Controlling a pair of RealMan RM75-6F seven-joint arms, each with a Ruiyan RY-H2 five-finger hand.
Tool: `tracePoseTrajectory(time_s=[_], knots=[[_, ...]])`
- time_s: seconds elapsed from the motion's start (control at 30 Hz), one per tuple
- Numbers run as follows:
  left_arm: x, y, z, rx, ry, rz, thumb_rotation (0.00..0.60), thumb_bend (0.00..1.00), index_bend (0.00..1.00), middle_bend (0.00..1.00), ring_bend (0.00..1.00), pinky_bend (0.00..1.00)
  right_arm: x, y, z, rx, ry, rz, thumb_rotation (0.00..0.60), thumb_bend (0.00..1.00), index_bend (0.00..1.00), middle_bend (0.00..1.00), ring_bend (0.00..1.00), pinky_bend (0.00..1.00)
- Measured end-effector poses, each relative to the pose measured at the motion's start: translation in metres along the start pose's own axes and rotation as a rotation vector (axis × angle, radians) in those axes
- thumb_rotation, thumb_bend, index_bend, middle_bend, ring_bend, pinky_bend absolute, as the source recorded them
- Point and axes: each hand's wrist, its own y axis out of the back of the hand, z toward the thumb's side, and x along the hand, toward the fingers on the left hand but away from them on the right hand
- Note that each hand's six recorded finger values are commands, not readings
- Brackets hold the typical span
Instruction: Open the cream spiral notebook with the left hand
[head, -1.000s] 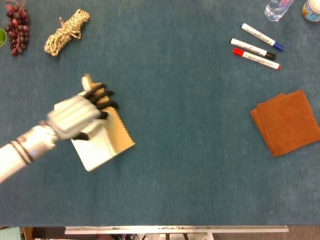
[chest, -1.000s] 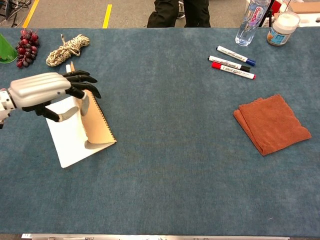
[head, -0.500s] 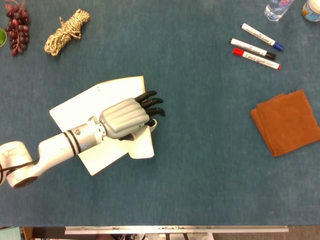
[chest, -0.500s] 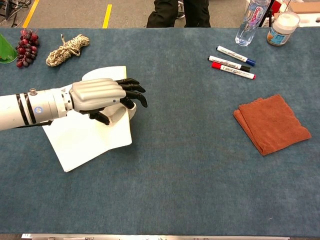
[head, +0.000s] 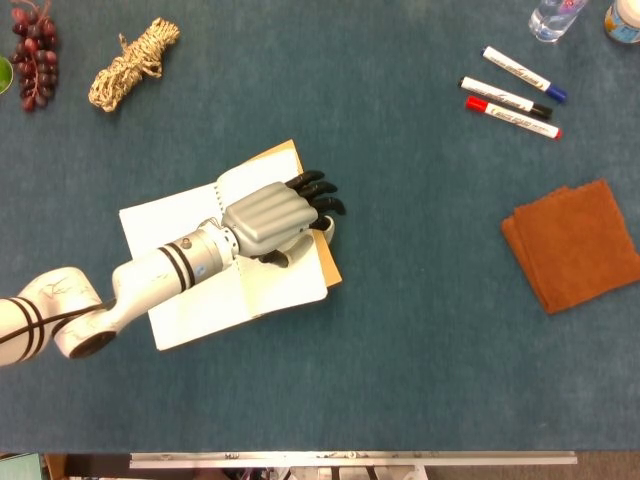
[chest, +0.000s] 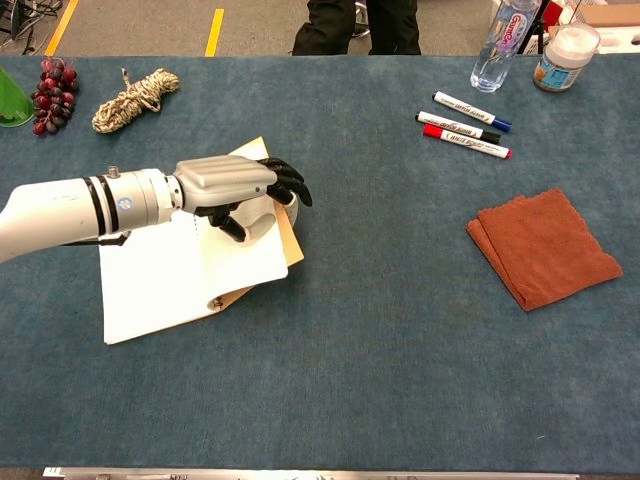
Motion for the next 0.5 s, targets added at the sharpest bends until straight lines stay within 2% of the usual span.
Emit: tracePoseTrajectory(time_s=[0.17,0.3,0.5], knots=[[0.006,-0.011,0.003,-0.106,0.019,-0.035,0.6,0.56,0.19,0.08,0.01,0.0,0.001,0.001,-0.003,-0.001,-0.004,-0.003,0.6,0.23,0.31,0.27,0.18,0.29],[0.01,-0.017,0.009,-0.172,0.021,-0.051,0.6,0.56,0.07,0.0,0.0,0.0,0.002,0.002,-0.005,-0.003,-0.007,-0.007,0.6,0.23,0.31,0.27,0.18,0.29],[0.015,-0.02,0.009,-0.31,0.042,-0.035,0.6,0.56,0.01,0.0,0.0,0.0,0.003,0.003,-0.007,-0.007,-0.008,-0.009,0.6,0.23,0.31,0.27,0.18,0.29]])
